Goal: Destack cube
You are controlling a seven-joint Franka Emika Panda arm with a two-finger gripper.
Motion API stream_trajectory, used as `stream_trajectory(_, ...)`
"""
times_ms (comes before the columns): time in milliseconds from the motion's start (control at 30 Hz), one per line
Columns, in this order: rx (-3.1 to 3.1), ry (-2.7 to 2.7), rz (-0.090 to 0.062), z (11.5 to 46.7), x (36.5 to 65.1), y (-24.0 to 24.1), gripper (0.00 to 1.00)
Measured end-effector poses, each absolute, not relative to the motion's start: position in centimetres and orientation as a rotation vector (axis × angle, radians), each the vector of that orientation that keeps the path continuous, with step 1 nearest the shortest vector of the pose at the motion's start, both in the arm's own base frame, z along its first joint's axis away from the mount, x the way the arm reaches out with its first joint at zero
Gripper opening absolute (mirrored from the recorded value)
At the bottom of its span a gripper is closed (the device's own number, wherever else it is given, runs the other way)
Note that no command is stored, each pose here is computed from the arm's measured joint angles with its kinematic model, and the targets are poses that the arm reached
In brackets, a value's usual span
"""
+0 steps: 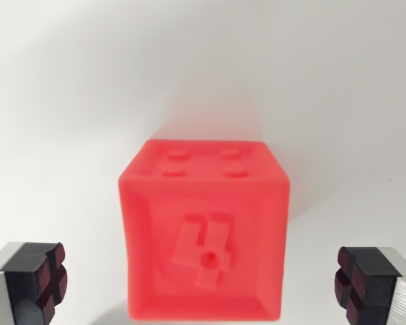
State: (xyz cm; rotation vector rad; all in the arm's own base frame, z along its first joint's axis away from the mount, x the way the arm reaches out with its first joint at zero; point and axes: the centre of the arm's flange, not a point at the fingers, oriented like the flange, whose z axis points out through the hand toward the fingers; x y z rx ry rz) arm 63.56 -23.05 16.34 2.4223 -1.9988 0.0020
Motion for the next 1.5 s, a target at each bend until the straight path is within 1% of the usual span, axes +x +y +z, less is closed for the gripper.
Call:
stream_trajectory(267,2.424,-2.000,0.003,19.2,63.5,-23.1,1.00)
stream_trajectory(400,2.424,-2.000,0.001,20.9,63.5,-23.0,1.00)
stream_trajectory(567,2.425,-2.001,0.004,23.0,63.5,-23.1,1.00)
stream_trajectory(1100,2.427,-2.001,0.002,30.0,63.5,-23.1,1.00)
stream_trajectory(1500,2.428,-2.001,0.003,34.8,63.5,-23.1,1.00)
